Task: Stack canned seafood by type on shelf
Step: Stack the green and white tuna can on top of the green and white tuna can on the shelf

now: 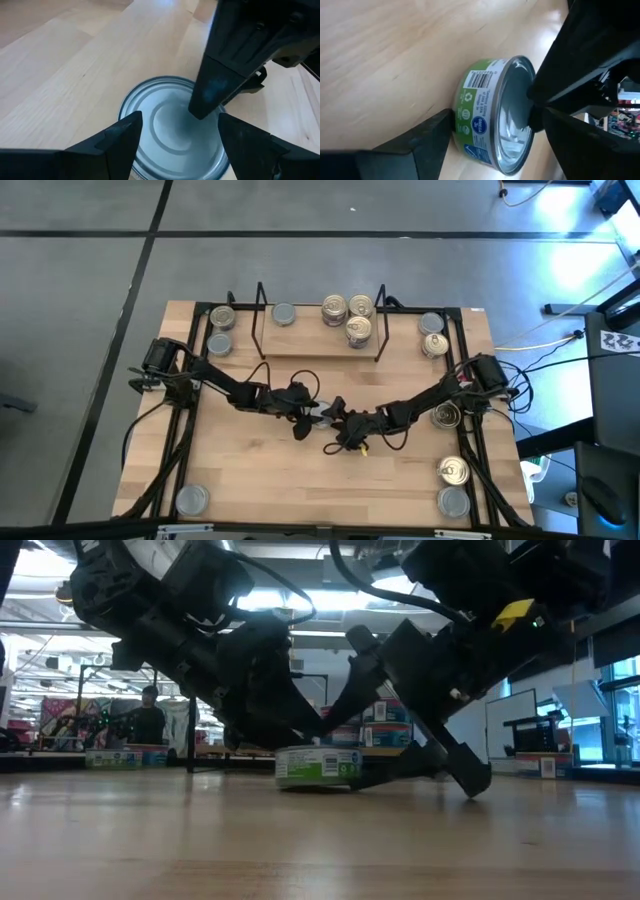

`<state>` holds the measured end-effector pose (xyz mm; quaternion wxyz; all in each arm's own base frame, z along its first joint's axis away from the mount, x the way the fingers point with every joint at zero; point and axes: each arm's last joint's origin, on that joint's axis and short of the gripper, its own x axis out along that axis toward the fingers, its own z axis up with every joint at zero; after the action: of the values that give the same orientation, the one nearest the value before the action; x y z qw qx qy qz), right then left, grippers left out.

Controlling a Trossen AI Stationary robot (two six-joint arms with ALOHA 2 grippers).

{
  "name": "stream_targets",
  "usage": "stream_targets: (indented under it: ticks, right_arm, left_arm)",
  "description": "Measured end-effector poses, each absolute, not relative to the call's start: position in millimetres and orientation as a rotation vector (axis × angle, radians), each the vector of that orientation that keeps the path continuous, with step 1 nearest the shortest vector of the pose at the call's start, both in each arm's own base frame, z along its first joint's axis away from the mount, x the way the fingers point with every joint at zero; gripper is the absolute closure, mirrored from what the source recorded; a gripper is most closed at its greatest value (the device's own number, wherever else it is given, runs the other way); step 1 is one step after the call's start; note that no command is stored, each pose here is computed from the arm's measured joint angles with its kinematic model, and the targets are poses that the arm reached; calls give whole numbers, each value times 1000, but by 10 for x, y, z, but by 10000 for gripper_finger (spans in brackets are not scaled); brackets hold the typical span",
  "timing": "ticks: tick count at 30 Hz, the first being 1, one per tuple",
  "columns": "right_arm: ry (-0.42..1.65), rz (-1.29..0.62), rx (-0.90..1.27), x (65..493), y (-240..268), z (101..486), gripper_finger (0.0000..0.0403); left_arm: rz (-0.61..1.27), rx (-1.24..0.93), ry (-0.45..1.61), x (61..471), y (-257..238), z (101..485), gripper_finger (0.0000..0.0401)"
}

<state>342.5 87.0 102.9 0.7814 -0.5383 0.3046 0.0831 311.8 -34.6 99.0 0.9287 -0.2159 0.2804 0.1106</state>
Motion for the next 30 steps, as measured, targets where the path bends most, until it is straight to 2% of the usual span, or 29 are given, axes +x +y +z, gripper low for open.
stream_targets:
  ticks: [9, 13, 22, 30]
  right_arm:
    - [652, 133, -1169, 3517, 859, 1017, 102]
    - [638, 81, -1157, 3556, 849, 1058, 138]
    - [692, 40, -1006, 3551, 758, 1021, 252]
    - [673, 29, -978, 3530, 822, 1103, 255]
  left_arm:
    - [232, -434, 568, 3117, -338, 990, 137]
    - [240, -431, 566, 3116, -333, 991, 137]
    - [250, -435, 558, 3118, -325, 999, 137]
    - [231, -410, 541, 3102, -309, 1133, 137]
